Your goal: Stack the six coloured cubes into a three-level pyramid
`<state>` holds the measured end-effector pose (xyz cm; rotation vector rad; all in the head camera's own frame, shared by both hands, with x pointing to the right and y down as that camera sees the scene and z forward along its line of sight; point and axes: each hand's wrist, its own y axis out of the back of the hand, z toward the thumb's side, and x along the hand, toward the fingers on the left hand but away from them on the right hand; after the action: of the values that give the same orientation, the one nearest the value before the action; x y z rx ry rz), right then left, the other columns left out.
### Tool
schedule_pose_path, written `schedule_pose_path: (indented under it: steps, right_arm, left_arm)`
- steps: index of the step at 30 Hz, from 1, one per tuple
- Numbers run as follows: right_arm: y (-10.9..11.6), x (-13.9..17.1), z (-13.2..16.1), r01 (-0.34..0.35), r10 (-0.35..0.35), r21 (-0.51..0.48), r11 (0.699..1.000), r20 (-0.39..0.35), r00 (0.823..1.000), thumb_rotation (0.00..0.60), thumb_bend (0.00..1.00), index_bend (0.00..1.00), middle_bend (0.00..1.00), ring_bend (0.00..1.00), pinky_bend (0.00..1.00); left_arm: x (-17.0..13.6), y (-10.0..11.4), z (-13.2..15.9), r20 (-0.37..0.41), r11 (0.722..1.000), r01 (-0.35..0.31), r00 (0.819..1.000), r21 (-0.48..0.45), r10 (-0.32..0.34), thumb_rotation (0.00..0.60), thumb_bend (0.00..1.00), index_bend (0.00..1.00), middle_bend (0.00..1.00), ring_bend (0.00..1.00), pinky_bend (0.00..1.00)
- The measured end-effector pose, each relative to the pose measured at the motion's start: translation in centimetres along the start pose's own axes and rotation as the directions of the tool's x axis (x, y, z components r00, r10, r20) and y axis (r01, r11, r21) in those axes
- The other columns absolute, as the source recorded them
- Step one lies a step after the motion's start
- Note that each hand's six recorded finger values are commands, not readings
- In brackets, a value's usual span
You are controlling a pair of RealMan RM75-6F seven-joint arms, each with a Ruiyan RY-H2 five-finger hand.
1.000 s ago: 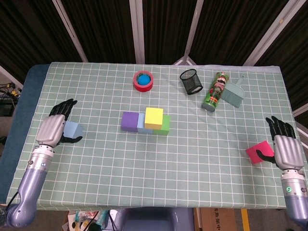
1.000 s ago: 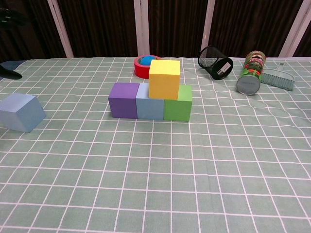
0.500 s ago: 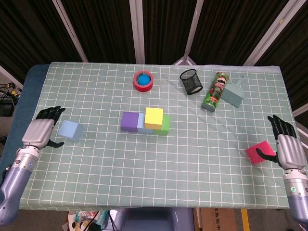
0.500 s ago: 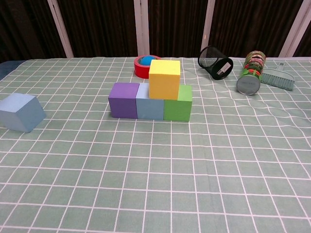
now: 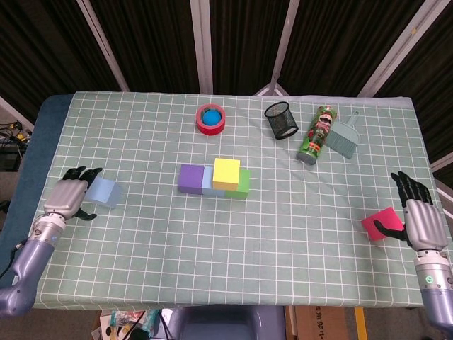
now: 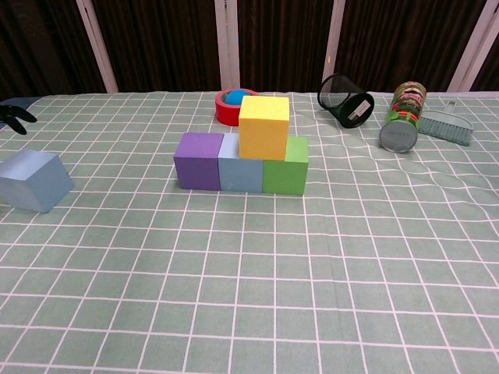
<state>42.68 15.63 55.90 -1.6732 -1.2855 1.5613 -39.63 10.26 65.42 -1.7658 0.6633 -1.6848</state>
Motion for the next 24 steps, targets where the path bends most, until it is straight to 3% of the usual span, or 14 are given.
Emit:
schedule_pose_path:
  steps: [6, 24]
  right_arm:
    - [-0.3, 0.0, -0.1, -0.011, 0.011, -0.008, 1.0, 0.009, 1.0, 0.6, 0.24, 0.0, 0.0, 0.0, 0.0]
    - [-0.9, 0.3, -0.1, -0.04, 0.042, -0.085, 0.996, 0.024, 0.999, 0.6, 0.24, 0.0, 0.0, 0.0, 0.0]
  left_arm:
    - [1.4, 0.1, -0.6, 0.023, 0.998, 0.016, 1.0, 0.057, -0.017, 0.6, 0.09, 0.0, 0.1, 0.0, 0.0]
    - [4.0, -0.4, 0.7, 0.043, 0.998, -0.014, 0.999, 0.059, 0.012, 0.6, 0.13, 0.0, 0.1, 0.0, 0.0]
